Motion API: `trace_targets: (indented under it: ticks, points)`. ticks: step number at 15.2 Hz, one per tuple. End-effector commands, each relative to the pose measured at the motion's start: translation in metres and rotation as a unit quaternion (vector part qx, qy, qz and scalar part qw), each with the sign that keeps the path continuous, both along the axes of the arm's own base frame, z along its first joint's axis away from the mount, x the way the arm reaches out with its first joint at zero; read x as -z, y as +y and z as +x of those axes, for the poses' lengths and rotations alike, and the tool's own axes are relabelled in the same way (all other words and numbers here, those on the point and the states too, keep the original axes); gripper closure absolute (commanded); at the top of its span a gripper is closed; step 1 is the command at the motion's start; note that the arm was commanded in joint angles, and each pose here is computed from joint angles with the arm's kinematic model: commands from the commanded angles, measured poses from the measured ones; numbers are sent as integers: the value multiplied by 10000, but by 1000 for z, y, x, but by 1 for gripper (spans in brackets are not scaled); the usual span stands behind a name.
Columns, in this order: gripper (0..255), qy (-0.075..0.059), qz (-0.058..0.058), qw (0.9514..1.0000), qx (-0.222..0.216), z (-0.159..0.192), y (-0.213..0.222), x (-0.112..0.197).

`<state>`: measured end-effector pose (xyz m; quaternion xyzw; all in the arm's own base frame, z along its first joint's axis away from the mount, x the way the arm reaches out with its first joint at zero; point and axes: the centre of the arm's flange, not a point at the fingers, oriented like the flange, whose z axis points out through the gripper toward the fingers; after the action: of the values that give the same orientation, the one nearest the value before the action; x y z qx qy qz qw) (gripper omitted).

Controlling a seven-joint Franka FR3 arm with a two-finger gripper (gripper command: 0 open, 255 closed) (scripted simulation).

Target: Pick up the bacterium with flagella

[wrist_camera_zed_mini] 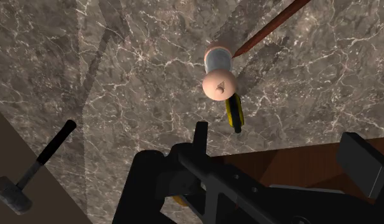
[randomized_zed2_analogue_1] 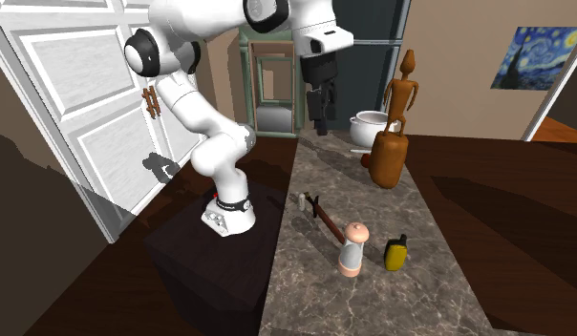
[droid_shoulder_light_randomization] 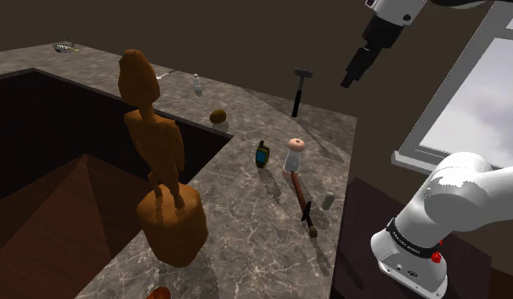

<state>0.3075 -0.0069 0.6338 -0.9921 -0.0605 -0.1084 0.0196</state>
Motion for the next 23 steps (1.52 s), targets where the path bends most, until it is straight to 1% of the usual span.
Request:
trace_targets:
  ticks: [1, 6, 12, 17, 23]
  points:
    - [0, 0, 0, 10000, 0, 0, 0, 0]
    - [0, 233, -381, 9988, -200, -2, 41, 56]
    - [0, 513, -837, 9942, -440, -11, 85, 126]
    - [0, 744, -1215, 9877, -639, -23, 116, 188]
    - [0, 1019, -1665, 9768, -875, -42, 146, 263]
